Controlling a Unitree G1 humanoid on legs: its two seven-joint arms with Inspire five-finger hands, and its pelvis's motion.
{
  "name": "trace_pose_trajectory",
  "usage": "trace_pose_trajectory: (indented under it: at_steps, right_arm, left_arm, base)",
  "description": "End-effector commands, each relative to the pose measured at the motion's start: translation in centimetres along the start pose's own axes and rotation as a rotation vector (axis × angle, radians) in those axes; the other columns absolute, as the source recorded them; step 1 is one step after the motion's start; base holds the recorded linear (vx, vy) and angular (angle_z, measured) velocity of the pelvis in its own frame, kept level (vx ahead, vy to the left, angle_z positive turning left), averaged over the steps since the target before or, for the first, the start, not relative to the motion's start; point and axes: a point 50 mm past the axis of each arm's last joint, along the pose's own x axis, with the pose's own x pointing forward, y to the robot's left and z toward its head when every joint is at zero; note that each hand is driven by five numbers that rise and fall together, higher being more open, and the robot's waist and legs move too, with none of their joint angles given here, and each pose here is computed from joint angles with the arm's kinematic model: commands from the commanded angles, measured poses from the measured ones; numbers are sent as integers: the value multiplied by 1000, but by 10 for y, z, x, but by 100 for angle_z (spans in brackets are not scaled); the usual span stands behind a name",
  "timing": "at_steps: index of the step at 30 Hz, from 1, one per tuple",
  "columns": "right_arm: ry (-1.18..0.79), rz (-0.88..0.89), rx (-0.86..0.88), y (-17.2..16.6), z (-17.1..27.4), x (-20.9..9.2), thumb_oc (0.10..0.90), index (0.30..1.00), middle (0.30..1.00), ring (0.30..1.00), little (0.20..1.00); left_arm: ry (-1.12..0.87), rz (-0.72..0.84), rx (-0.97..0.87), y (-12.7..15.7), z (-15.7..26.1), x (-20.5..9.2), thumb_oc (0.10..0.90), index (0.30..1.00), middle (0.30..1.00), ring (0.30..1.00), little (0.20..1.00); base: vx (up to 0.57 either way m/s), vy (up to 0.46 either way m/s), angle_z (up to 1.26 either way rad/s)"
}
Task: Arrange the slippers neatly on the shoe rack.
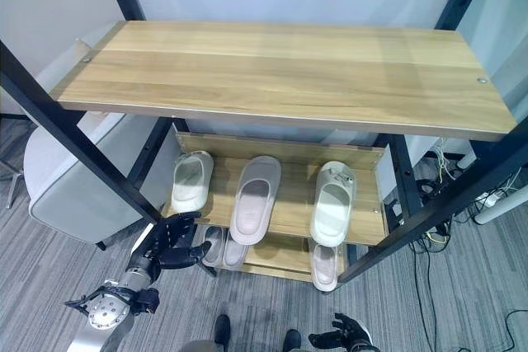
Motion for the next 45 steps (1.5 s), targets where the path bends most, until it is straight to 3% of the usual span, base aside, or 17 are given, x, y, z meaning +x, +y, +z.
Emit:
trace_pose_trajectory:
  at_steps: [1,9,15,23,30,45]
  right_arm:
    - [-35,-15,-41,-4,10,2,800,900,900,900,900]
    - [-25,-24,-49,-5,9,2,800,900,900,900,900]
    - [-22,-24,-57,-3,7,1,800,900,900,900,900]
    - [-35,-30,-58,2,8,2,800,900,900,900,900]
    - [-41,-46,-69,1,6,1,800,900,900,900,900]
    - [-52,-90,-66,-10,8,0,800,900,900,900,900]
  left_arm:
    - [-313,38,-39,7,59,12,800,900,900,900,900]
    - [-305,5,-85,-5,59,20,800,900,900,900,900]
    - [-407,5,-125,-12,83,27,800,900,900,900,900]
    - [-478,81,8,-12,99,38,800,900,900,900,900]
    - [-461,136,258,-9,98,54,800,900,900,900,900]
    - [-374,312,422,5,89,84,800,900,900,900,900]
  base:
    - [0,0,0]
    - [7,0,-1]
    - [8,-5,-2]
    - [3,1,-2]
    - [9,1,-3]
    - [-32,31,-12]
